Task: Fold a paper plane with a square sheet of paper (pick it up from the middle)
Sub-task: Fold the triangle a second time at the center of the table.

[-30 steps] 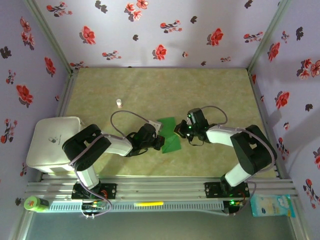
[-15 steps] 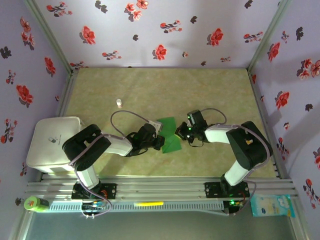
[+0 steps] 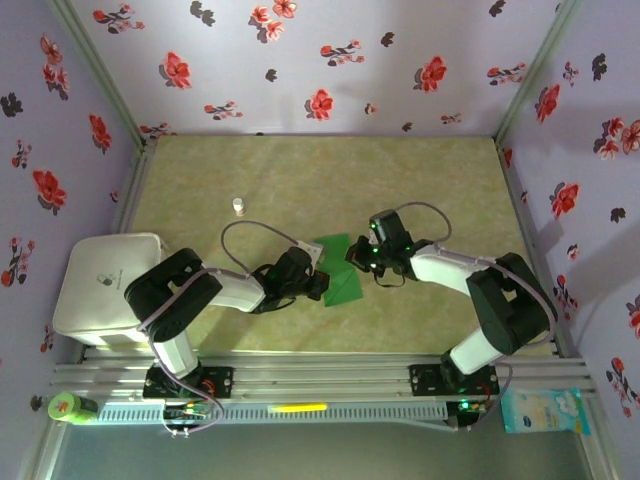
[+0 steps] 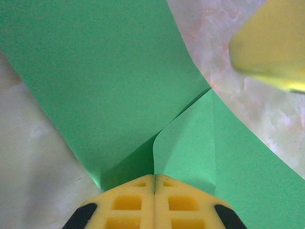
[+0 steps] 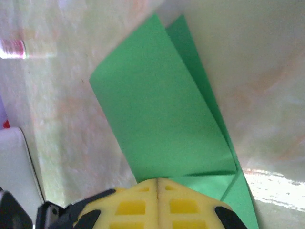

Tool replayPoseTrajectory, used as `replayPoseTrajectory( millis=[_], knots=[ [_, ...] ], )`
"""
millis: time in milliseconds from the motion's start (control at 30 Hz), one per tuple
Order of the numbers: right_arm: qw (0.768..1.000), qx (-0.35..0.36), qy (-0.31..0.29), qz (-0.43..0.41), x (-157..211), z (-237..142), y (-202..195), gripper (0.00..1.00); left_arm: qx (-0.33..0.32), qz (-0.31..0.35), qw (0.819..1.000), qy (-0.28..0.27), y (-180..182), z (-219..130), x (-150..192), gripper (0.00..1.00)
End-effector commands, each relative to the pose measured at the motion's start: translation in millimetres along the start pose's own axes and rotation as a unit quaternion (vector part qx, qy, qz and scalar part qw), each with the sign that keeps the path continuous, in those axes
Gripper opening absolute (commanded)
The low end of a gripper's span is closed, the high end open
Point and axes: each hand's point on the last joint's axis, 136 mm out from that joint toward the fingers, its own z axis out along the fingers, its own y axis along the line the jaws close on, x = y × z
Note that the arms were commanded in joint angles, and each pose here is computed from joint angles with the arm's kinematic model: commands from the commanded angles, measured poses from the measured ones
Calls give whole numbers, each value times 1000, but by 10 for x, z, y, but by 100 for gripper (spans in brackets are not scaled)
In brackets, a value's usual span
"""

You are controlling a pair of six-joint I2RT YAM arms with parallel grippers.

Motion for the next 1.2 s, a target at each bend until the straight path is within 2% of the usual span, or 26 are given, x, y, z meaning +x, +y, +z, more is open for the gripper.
replayPoseTrajectory(
  millis=[0, 133, 400, 700, 833, 1033, 1167],
  knots=[
    [999, 9, 37, -6, 212, 68, -71, 4, -20, 5, 1000, 21, 121, -20, 102, 5],
    [999, -19, 49, 3, 285, 127, -23, 3, -21, 7, 999, 24, 119, -13, 99, 5],
    [997, -8, 69, 14, 373, 230, -162, 3, -23, 8, 999, 26, 121, 0, 97, 5],
    [994, 67, 88, 15, 508, 329, -608, 2, -20, 8, 1000, 22, 103, -27, 70, 5],
    [993, 72, 89, 19, 533, 338, -662, 2, -17, 6, 1000, 15, 47, -70, -29, 11],
    [994, 72, 77, 21, 491, 300, -643, 1, -21, 0, 1000, -20, -61, -314, -327, 27],
    [995, 61, 68, 26, 452, 309, -586, 1, -12, -22, 999, -32, -153, -485, -444, 29]
  ],
)
